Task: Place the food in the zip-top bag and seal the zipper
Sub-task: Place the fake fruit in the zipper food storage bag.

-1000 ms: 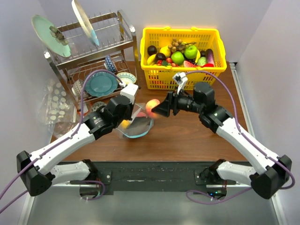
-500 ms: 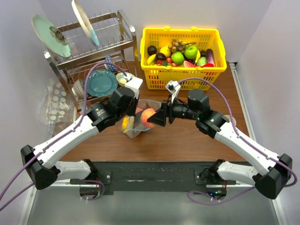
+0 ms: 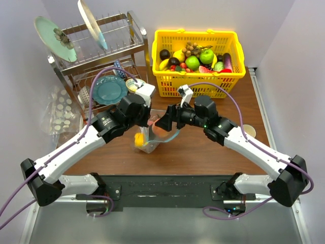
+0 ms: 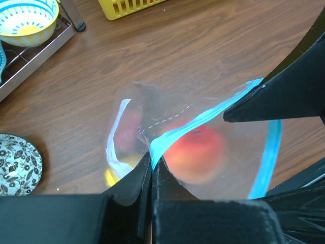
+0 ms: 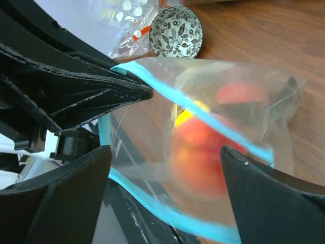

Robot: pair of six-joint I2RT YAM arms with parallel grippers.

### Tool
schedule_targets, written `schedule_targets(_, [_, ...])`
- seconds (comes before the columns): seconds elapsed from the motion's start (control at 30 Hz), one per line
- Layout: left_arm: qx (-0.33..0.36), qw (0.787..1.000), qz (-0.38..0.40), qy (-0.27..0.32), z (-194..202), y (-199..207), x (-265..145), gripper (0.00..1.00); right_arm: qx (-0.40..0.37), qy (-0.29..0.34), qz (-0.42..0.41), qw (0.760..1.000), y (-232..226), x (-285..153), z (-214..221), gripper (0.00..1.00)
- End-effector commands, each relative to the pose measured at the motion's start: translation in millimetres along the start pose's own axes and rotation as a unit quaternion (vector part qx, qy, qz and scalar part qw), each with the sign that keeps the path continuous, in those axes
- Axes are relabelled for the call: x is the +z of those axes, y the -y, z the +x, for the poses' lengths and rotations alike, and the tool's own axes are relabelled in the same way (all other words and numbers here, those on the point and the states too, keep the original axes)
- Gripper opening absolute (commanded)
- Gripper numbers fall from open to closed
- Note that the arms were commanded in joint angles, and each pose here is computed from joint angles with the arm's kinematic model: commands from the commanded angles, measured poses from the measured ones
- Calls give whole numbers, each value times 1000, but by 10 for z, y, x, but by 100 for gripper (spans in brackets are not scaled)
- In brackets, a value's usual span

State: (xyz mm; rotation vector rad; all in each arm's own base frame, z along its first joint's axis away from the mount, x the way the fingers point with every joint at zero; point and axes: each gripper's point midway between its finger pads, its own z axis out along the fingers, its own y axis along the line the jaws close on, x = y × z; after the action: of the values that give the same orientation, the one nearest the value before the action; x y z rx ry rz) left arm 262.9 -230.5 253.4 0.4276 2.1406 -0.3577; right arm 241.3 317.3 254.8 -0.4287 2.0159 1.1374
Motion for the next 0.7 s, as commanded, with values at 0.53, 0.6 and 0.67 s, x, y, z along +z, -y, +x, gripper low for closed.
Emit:
schedule_targets(0.53, [14, 989, -84, 124, -265, -422, -158, 0, -4, 145, 86, 986, -182, -743, -823, 99])
schedule_targets(0.6, [18, 987, -85, 134, -231, -442, -150, 0, -4, 131, 133, 982, -29, -685, -855, 98])
schedule_targets(0.67, [25, 986, -85, 138, -208, -455, -148, 0, -12, 115, 170, 979, 69, -665, -897, 98])
